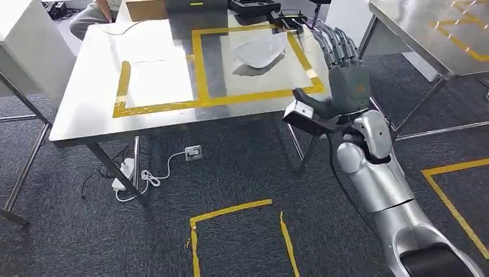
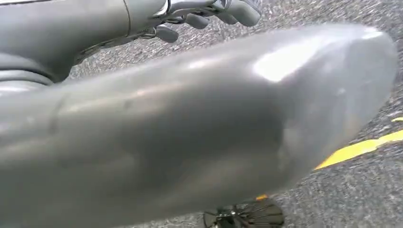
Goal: Take the parts from the cabinet and place them on the table.
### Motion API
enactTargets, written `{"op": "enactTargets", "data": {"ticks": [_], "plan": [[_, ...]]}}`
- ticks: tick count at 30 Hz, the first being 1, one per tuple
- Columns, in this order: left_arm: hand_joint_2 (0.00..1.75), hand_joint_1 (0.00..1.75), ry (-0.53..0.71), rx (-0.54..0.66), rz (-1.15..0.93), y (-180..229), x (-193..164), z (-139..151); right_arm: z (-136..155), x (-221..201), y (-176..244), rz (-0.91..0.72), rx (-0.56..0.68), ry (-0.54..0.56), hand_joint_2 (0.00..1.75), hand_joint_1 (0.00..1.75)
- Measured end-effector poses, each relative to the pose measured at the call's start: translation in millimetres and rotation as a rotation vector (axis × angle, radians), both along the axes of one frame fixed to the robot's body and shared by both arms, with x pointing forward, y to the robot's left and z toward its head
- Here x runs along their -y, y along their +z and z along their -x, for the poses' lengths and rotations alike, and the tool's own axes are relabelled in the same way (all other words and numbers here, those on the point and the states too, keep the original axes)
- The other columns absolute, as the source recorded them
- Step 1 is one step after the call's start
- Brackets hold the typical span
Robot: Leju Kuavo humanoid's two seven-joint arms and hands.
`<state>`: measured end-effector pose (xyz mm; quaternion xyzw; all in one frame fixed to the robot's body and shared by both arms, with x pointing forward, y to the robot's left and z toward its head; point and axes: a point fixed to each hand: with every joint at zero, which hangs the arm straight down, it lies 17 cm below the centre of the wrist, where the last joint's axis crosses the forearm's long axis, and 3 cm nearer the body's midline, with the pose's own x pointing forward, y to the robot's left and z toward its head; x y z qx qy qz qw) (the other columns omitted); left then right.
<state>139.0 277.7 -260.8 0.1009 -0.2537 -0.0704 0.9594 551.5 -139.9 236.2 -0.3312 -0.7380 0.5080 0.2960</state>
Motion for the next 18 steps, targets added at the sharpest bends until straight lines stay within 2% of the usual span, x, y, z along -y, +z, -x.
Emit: {"op": "enactTargets", "data": {"ticks": [8, 18], "plan": [[0.00, 0.00, 0.006, 0.003, 0.004, 0.0, 1.4, 1.3, -6.2, 6.9, 3.2, 0.005, 0.018, -0.043, 0.00, 0.00], [0.00, 0.00, 0.004, 0.003, 0.005, 0.0, 1.8, 1.5, -7.0, 8.0, -1.4, 0.014, 0.011, -0.047, 0.00, 0.00]]}}
